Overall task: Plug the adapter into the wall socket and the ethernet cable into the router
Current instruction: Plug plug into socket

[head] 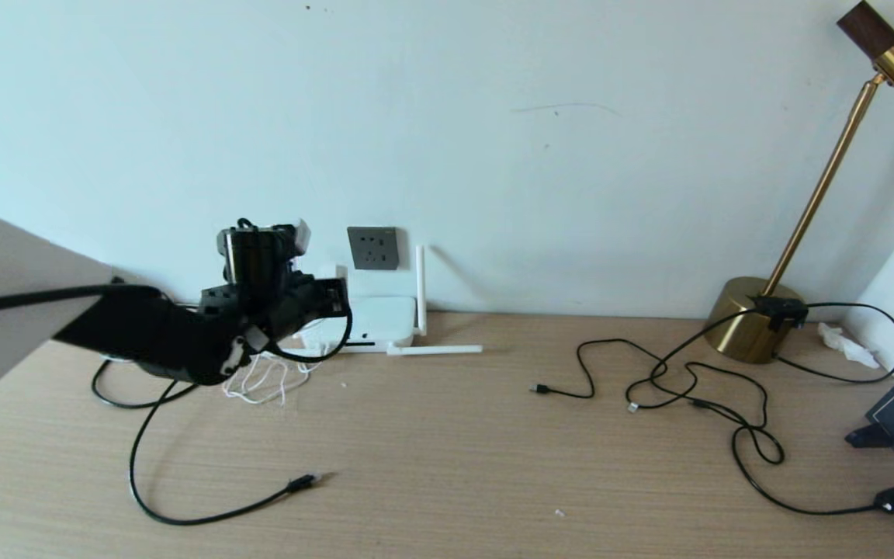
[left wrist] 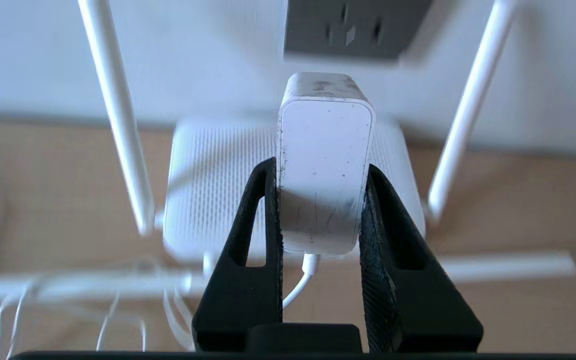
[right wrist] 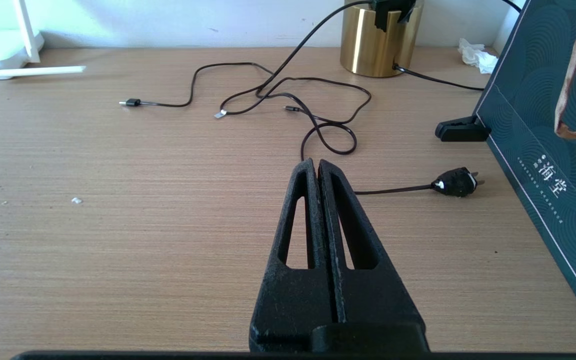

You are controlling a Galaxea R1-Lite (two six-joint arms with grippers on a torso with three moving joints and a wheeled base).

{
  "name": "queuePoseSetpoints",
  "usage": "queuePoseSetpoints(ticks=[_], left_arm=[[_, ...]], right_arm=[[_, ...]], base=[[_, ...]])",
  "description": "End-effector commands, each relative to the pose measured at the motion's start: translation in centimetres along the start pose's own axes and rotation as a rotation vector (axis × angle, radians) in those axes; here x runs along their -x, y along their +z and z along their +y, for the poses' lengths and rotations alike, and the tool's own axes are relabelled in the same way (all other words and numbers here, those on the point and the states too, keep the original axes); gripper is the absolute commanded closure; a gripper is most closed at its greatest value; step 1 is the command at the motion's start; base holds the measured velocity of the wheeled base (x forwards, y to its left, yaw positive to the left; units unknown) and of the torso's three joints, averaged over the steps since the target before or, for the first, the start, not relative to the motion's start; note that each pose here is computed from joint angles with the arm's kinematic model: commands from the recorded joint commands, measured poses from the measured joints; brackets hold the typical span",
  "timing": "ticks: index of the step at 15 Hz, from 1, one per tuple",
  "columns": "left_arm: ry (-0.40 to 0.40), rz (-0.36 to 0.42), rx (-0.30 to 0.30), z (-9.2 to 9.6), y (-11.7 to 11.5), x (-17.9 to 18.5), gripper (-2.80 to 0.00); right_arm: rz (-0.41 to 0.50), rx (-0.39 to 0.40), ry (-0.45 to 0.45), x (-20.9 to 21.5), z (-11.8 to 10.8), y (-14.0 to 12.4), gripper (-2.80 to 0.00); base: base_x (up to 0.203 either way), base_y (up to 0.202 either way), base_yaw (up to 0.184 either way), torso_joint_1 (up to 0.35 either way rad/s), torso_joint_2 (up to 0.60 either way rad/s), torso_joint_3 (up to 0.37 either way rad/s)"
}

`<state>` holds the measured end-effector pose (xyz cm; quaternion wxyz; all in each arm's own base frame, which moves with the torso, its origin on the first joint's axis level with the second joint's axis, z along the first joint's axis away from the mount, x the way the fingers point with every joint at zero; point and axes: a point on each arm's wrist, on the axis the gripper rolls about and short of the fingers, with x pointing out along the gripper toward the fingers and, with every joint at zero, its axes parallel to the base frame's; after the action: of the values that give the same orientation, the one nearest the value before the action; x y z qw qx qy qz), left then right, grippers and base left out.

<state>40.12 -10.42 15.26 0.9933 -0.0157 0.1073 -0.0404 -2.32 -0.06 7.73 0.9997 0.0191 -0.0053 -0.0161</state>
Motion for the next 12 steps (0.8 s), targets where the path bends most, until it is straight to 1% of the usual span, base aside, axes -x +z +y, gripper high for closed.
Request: queuePoseSetpoints(ticks=[1,3,5,7,9,12], left_arm=[[-0.001,-0.080,-0.007,-0.9,-2.1,-2.3,0.00],[-0.006,-0.126,0.000,-1.5,-2.5,-3.1,0.00],[0.003,-0.204,0.015,-1.9,-3.1,-3.8,0.00],[0.008,-0.255,0.024,-2.4,-3.8,-4.3,0.00],[0.031,-0.292,0.014,-2.6,-4.5,-4.6,0.00],[0.036,-0.348,0.022,-2.9,-5.1,-5.2,0.00]], right_arm=[[0.000,0.000,0.001,0.0,0.0,0.0,0.00],[0.000,0.000,0.001,0.0,0.0,0.0,0.00],[0.001,0.000,0.000,0.0,0.0,0.0,0.00],[0.000,0.000,0.000,0.0,0.0,0.0,0.00],[-0.001,0.000,0.000,0.0,0.0,0.0,0.00],[0.000,0.000,0.002,0.0,0.0,0.0,0.00]], base=[[0.000,0.000,0.000,0.000,0.00,0.000],[0.000,0.000,0.000,0.000,0.00,0.000],[0.000,0.000,0.000,0.000,0.00,0.000],[0.000,0.000,0.000,0.000,0.00,0.000],[0.000,0.000,0.000,0.000,0.00,0.000],[0.000,0.000,0.000,0.000,0.00,0.000]])
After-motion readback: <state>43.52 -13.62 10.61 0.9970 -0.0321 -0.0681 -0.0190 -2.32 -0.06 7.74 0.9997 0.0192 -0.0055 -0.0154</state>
